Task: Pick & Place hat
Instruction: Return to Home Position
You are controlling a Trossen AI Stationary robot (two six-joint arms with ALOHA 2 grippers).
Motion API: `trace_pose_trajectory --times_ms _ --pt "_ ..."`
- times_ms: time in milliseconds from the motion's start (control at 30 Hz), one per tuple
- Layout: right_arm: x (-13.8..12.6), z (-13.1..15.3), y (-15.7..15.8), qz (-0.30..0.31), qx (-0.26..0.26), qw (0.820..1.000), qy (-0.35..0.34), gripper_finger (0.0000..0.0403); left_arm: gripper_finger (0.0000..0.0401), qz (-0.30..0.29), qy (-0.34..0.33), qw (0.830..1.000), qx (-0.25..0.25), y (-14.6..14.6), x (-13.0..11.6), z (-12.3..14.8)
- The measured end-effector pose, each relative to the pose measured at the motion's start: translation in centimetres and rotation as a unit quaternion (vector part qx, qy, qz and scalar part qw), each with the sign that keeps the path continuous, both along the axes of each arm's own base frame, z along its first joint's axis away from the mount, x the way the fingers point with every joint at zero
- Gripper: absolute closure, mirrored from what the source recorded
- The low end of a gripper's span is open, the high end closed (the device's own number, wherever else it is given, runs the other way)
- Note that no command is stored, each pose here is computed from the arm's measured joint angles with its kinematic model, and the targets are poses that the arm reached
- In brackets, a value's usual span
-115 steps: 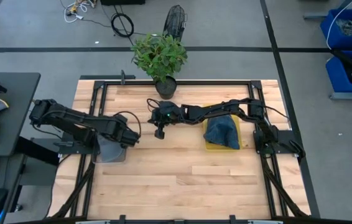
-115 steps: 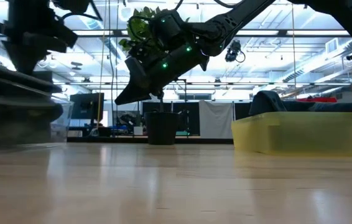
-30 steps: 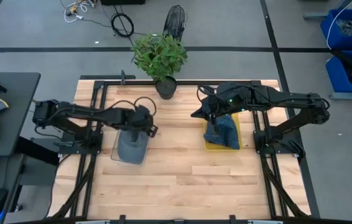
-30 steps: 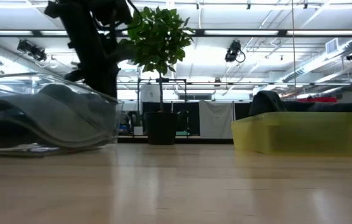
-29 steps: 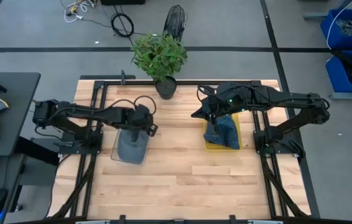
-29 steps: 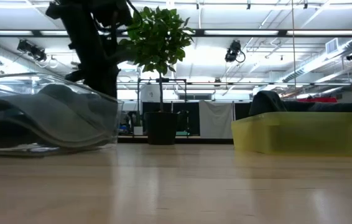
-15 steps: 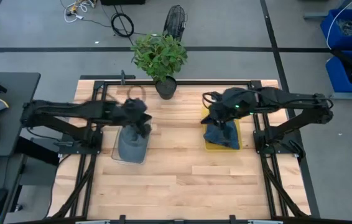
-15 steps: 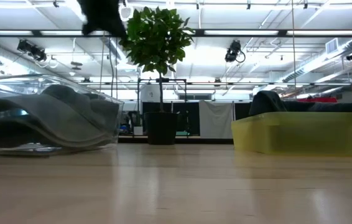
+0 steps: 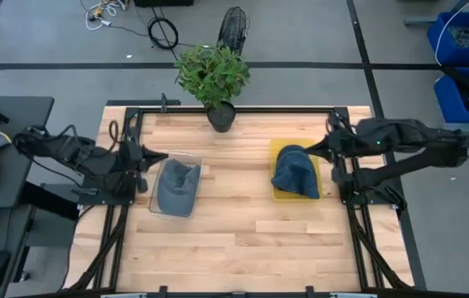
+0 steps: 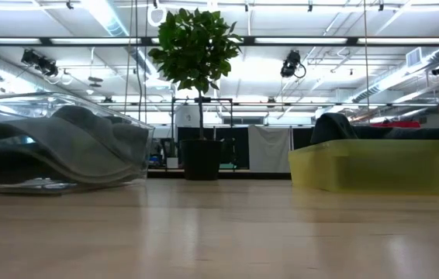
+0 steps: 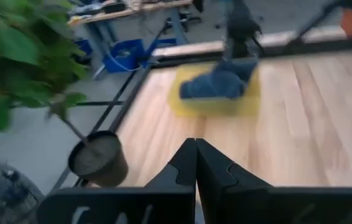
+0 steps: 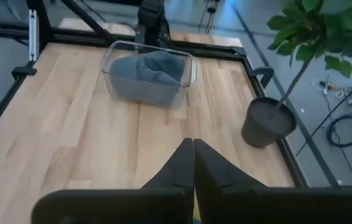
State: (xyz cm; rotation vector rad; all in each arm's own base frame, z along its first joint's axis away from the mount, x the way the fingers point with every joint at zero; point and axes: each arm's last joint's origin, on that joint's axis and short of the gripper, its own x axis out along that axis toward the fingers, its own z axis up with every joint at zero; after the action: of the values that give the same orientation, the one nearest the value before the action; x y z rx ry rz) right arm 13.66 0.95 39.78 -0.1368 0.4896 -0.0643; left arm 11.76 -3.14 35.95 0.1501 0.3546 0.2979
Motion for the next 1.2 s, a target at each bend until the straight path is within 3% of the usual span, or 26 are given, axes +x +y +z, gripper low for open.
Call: trace_pose_trajectory --times_ms 233,400,567,767,1000,1200 --pt "-4.1 -5.5 -0.4 0.006 0.023 0.996 -0.082 0.0398 0.0398 -0.08 -0.041 0.996 0.009 -0.6 -0.1 -6.7" --pt "-7.1 -8.3 -0.7 0.002 0.04 0.991 -0.125 0.0397 0.0398 -0.129 -0.122 0.984 0.026 -0.5 0.6 -8.5" --pt "-10.2 -8.1 -1.1 0.007 0.041 0.974 -0.224 0.0397 0.0398 -0.064 -0.156 0.985 0.038 1.2 0.4 -8.2" --pt "-13.3 -8.2 -1.4 0.008 0.045 0.955 -0.292 0.0397 0.0398 -0.005 -0.2 0.978 0.06 2.9 -2.1 -7.1" --pt "-12.1 -9.0 -1.5 -0.024 0.038 0.954 -0.296 0.0398 0.0398 -0.024 -0.231 0.973 0.011 3.3 -4.3 -8.2" --pt "-10.1 -11.1 -1.3 -0.031 0.032 0.953 -0.299 0.0397 0.0398 -0.033 -0.269 0.962 0.034 3.2 -4.0 -10.6"
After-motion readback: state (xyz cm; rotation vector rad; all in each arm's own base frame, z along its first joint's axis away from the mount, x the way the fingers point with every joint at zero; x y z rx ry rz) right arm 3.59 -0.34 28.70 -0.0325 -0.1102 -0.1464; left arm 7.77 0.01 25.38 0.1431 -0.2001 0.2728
